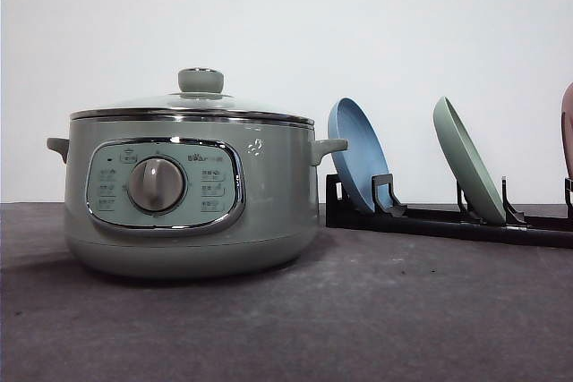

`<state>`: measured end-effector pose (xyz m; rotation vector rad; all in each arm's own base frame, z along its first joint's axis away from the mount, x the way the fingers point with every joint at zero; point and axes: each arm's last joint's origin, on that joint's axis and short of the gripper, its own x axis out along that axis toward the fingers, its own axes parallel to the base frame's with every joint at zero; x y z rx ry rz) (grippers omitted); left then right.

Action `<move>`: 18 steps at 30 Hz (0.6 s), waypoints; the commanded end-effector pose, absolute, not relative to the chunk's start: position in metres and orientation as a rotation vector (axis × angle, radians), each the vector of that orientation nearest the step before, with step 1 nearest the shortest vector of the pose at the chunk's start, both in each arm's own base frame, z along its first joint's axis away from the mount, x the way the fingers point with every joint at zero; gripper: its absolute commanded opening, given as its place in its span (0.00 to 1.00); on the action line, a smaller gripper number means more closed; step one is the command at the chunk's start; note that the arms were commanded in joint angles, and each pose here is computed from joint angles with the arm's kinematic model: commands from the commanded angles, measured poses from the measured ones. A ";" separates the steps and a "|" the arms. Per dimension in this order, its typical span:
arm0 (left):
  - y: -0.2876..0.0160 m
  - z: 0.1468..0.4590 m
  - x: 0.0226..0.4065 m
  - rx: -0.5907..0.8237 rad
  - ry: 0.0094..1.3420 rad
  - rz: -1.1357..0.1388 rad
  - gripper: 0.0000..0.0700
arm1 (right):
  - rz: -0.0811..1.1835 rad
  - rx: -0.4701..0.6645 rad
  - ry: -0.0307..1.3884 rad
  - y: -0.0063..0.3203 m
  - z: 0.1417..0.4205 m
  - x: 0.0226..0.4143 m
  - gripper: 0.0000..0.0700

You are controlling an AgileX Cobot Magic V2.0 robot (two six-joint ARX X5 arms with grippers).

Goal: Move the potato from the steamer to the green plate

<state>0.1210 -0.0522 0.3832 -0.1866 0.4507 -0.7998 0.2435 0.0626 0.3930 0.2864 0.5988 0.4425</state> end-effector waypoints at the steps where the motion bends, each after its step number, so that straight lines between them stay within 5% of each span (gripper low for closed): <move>1: -0.053 0.388 0.121 -0.155 0.428 -0.813 1.00 | 0.427 0.325 0.613 0.064 0.397 0.264 1.00; 18: -0.052 0.386 0.120 -0.132 0.442 -0.817 1.00 | 0.276 0.382 0.768 0.053 0.354 0.389 1.00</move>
